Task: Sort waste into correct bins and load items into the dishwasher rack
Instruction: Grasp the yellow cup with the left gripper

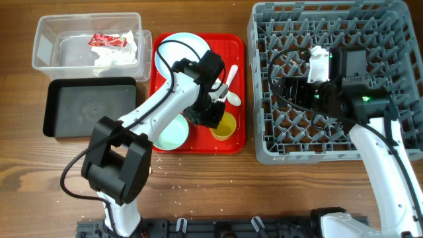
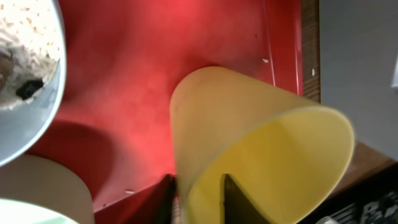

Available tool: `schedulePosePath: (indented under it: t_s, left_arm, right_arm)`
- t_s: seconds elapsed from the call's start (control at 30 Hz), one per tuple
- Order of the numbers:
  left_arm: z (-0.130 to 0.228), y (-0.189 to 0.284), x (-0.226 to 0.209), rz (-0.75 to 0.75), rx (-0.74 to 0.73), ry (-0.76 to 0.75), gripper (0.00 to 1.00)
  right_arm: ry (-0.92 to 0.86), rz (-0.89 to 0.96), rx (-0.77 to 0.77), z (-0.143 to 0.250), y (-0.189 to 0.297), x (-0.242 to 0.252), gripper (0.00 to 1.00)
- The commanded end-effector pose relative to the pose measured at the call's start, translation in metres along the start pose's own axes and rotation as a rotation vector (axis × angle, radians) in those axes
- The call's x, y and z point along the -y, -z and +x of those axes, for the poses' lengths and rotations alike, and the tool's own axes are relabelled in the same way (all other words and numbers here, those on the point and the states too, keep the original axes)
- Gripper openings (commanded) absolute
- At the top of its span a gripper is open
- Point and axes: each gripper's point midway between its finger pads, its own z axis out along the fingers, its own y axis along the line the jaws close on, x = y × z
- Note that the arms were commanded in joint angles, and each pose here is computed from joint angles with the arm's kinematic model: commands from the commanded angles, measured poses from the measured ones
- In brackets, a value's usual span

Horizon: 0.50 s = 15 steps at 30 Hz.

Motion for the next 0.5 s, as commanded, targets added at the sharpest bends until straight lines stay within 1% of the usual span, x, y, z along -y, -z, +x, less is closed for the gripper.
schedulePosePath:
  t_s: [0.0, 0.03, 0.07, 0.1, 0.23, 0.3, 0.37, 0.4, 0.43, 0.47]
  left_arm:
    - [-0.001, -0.002, 0.002, 0.014, 0.004, -0.010, 0.19]
    - [-0.001, -0.002, 0.002, 0.014, 0.007, -0.011, 0.17]
    - [-0.003, -0.003, 0.003, 0.016, 0.015, -0.014, 0.13]
    - [-0.005, -0.003, 0.003, 0.017, 0.023, -0.016, 0.04]
    - [-0.014, -0.002, 0.004, 0.025, 0.056, 0.030, 0.04]
    - [-0.018, 0.002, 0.008, 0.071, 0.072, 0.040, 0.04]
    - [-0.022, 0.016, 0.015, 0.202, 0.088, 0.068, 0.04]
    - [-0.027, 0.032, 0.018, 0.325, 0.110, 0.092, 0.04]
    - [-0.030, 0.043, 0.021, 0.406, 0.126, 0.104, 0.04]
    - [-0.035, 0.058, 0.023, 0.520, 0.148, 0.118, 0.04]
  right_arm:
    - [-0.011, 0.005, 0.001, -0.003, -0.001, 0.000, 1.00]
    - [-0.011, 0.005, 0.001, -0.003, -0.001, 0.000, 1.00]
    - [-0.011, 0.004, 0.001, -0.003, -0.001, 0.000, 1.00]
    - [-0.011, 0.003, 0.001, -0.003, -0.001, -0.001, 1.00]
    - [-0.022, -0.004, 0.000, -0.003, -0.001, -0.002, 1.00]
    - [-0.035, -0.056, -0.007, -0.002, 0.000, -0.011, 1.00]
    - [-0.031, -0.153, -0.011, -0.002, 0.001, -0.028, 1.00]
    - [-0.024, -0.233, -0.008, -0.004, 0.004, -0.041, 1.00]
    - [-0.017, -0.289, -0.006, -0.005, 0.007, -0.051, 1.00]
    - [-0.008, -0.362, 0.000, -0.007, 0.010, -0.063, 1.00]
